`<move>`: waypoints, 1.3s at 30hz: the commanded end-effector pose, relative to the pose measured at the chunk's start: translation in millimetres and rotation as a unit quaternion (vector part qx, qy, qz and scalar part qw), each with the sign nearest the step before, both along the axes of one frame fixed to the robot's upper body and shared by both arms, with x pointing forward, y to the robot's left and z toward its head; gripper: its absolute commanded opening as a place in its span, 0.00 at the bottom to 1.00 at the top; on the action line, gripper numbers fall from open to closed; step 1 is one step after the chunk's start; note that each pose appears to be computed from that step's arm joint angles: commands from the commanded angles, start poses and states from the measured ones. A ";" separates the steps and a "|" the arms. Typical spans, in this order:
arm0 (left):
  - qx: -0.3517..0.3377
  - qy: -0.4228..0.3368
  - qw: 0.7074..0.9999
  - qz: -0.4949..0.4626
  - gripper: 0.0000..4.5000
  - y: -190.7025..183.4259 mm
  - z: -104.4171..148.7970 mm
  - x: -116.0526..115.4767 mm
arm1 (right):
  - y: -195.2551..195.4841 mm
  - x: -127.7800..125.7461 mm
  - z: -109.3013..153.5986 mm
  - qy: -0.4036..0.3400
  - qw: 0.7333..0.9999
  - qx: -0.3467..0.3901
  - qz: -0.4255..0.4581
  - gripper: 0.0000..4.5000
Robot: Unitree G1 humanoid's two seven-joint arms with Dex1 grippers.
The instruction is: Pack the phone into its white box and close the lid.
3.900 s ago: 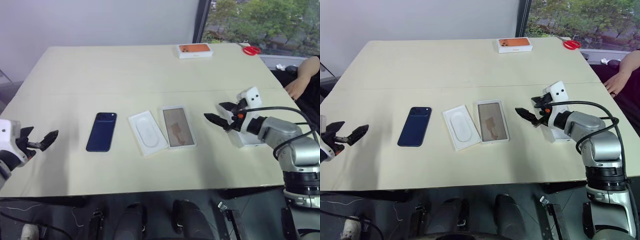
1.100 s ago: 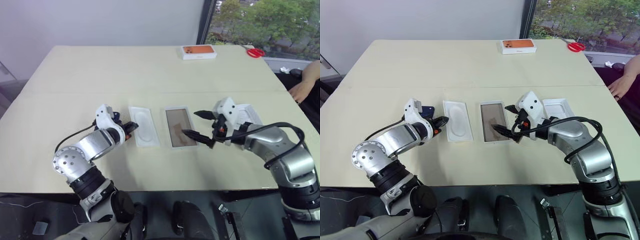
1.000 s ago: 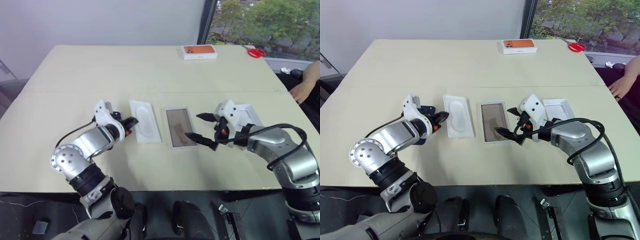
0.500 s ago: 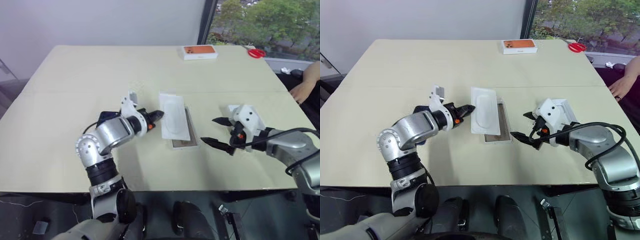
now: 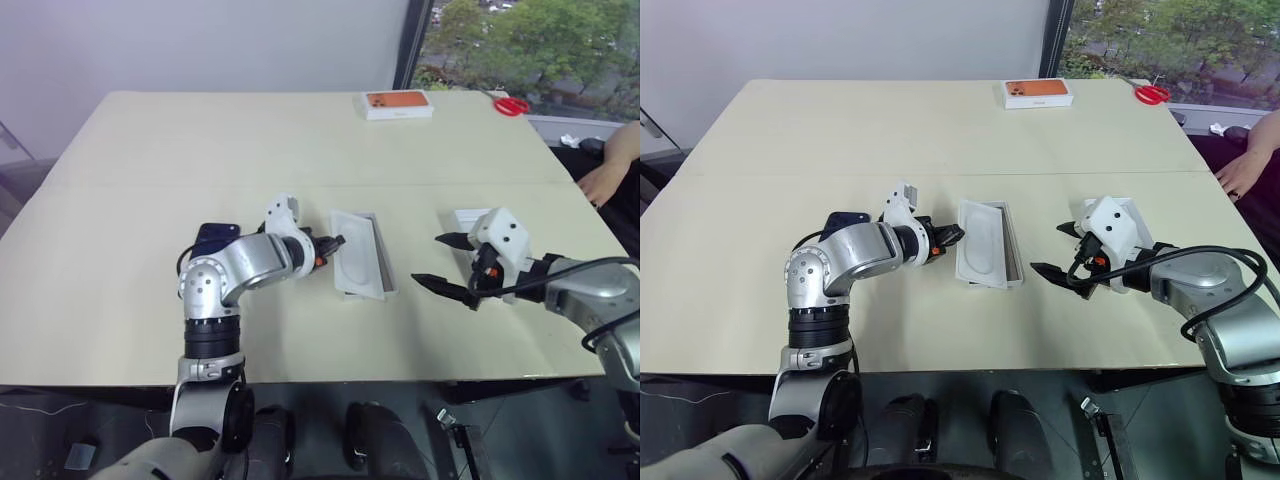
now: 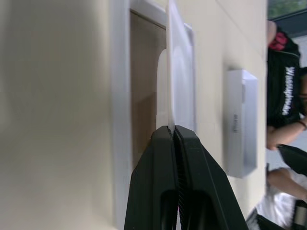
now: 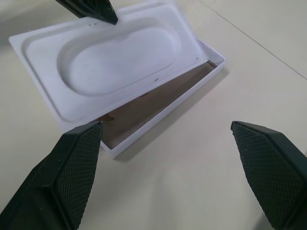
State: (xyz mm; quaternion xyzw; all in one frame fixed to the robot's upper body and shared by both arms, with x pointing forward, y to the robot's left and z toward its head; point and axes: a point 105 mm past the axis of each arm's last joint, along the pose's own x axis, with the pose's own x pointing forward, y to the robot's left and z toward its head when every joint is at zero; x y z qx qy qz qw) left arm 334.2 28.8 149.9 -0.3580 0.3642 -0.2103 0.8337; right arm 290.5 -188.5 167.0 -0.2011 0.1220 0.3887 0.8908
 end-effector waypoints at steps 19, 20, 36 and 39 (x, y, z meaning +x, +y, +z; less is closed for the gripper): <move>-0.011 -0.033 0.999 0.005 0.01 -17.5 3.3 15.8 | 11.1 -1.1 7.7 -0.020 1.000 0.013 0.014 1.00; -0.012 -0.035 0.999 0.003 0.01 -18.4 3.7 15.5 | 11.3 -1.4 7.6 -0.020 1.000 0.013 0.014 1.00; -0.018 -0.103 0.993 -0.047 0.73 13.0 28.3 2.2 | 19.4 6.2 8.1 -0.024 1.000 0.013 0.008 1.00; 0.001 -0.155 0.986 -0.054 0.75 33.6 41.8 0.2 | 26.4 9.1 7.3 -0.014 1.000 0.021 0.012 0.88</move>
